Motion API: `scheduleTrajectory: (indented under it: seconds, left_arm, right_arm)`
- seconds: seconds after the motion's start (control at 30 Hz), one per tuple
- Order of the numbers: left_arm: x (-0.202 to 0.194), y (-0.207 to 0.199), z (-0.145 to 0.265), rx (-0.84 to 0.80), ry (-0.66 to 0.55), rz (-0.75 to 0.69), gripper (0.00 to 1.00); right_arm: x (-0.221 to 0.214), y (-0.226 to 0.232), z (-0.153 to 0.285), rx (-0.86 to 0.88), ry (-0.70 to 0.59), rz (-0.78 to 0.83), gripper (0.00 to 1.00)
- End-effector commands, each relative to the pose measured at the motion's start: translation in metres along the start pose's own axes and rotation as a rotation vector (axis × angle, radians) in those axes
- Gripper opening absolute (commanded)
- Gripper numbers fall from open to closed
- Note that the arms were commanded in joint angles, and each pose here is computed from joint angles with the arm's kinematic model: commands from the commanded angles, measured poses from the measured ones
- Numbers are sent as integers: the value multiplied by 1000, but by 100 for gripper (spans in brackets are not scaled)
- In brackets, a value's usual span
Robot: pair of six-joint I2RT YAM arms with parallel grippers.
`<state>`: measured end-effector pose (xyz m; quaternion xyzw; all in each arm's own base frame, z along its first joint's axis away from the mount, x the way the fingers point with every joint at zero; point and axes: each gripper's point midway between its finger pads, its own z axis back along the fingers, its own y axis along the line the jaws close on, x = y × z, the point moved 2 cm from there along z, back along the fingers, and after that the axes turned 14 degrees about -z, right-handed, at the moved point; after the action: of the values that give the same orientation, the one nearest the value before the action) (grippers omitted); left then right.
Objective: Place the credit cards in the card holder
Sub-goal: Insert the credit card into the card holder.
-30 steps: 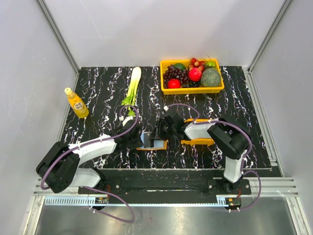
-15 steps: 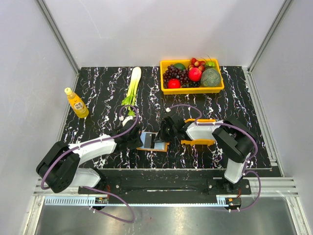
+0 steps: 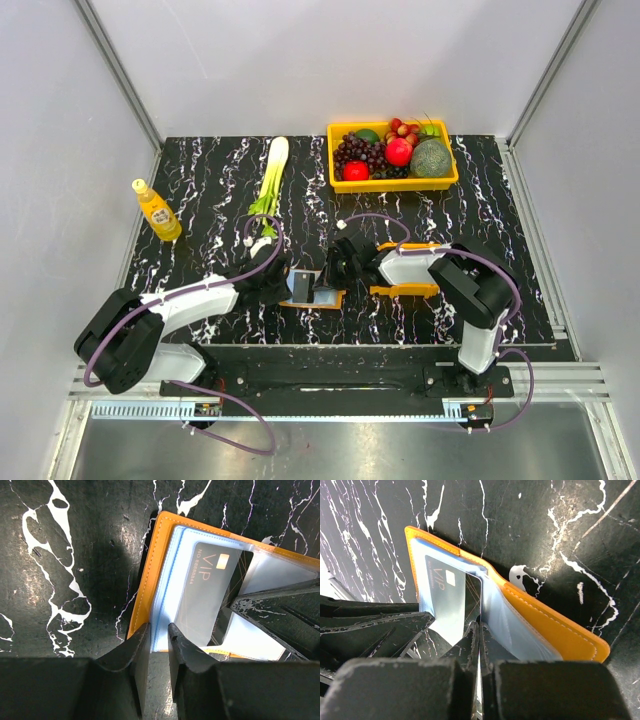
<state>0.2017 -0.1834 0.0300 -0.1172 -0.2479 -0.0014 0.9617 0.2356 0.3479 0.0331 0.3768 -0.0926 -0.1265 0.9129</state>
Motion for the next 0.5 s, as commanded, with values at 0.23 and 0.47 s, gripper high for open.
scheduleTrajectory:
  seconds: [0.23,0.47]
  left_arm:
    - [-45,32,-13,109,142,-23,36]
    - [-47,34,-11,103,130,-15,49]
  right_arm:
    - [-19,7,-8,64,90,-2,0]
    - [-19,-3,-6,22,70,-23,5]
